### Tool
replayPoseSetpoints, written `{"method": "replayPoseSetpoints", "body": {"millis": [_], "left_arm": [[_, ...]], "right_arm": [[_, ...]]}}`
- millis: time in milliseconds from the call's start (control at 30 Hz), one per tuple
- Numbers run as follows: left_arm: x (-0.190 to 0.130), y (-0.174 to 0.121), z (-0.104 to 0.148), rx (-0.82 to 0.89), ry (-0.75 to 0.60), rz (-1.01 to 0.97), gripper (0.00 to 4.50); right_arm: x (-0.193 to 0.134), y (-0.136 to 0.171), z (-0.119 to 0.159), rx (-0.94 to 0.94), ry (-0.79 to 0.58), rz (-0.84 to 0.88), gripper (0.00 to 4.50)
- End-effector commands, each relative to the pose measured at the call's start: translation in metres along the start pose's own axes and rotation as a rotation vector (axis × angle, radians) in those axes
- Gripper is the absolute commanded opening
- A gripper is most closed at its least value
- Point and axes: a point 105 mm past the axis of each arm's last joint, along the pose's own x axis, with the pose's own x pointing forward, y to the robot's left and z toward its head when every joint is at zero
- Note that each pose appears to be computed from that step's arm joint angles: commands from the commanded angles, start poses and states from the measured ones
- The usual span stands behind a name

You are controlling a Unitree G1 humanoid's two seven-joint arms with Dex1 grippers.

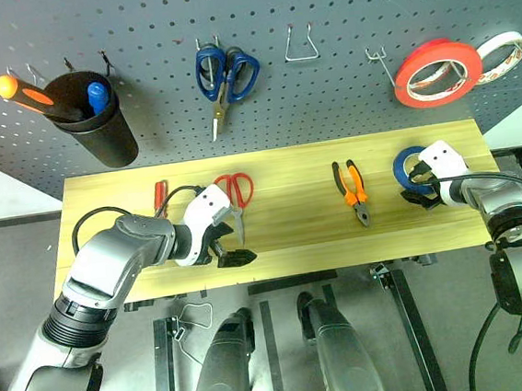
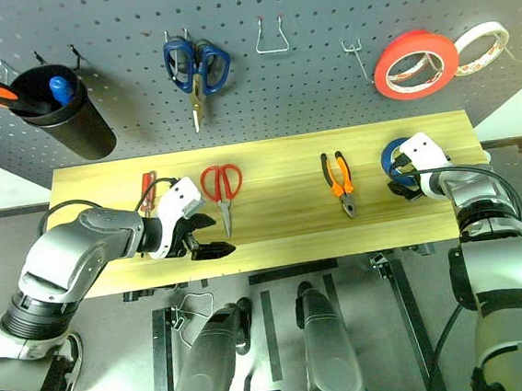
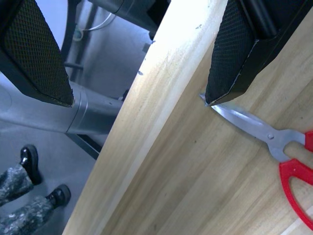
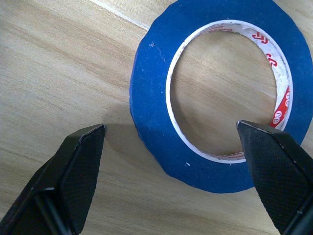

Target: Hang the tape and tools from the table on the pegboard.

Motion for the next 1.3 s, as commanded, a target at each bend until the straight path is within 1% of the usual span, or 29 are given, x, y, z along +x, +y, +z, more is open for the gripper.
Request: {"method": "replayPoseSetpoints", "body": {"millis": [33,200,333,567,833,933,1000,1167,1233,1267,1300], "left_arm": [[-0.007,-0.008,-0.001,0.006,-0.003,-0.001,4.45],[-0.011,-0.011,-0.004,-0.007,0.006,0.007,4.45],[-0.013,-0.012,-0.004,-0.01,0.009,0.013,4.45],[-0.014,-0.016,-0.007,-0.017,0.017,0.009,4.45],[-0.015,-0.014,-0.005,-0.014,0.018,0.014,4.45],[-0.016,-0.014,-0.003,-0.01,0.017,0.015,4.5],[-0.016,-0.014,-0.003,-0.008,0.016,0.016,4.5],[-0.018,-0.012,-0.001,-0.005,0.015,0.029,4.5],[-0.019,-0.011,0.0,-0.006,0.012,0.031,4.5],[-0.02,-0.011,0.001,-0.005,0.011,0.031,4.5],[-0.02,-0.011,0.001,-0.005,0.01,0.03,4.5]], "right_arm": [[0.007,0.018,-0.014,0.012,0.043,0.069,4.5],[0.008,0.027,-0.002,0.084,-0.028,0.142,4.5],[0.007,0.025,0.004,0.174,-0.068,0.139,4.5],[0.007,0.024,-0.002,0.192,-0.061,0.127,4.5],[0.007,0.022,-0.006,0.214,-0.052,0.108,4.5],[0.007,0.022,-0.006,0.218,-0.055,0.11,3.95],[0.007,0.022,-0.006,0.217,-0.055,0.106,3.31],[0.008,0.022,-0.006,0.212,-0.055,0.101,1.5],[0.008,0.023,-0.006,0.212,-0.057,0.103,0.9],[0.008,0.023,-0.006,0.211,-0.057,0.103,0.68],[0.008,0.023,-0.006,0.211,-0.056,0.103,0.67]]}}
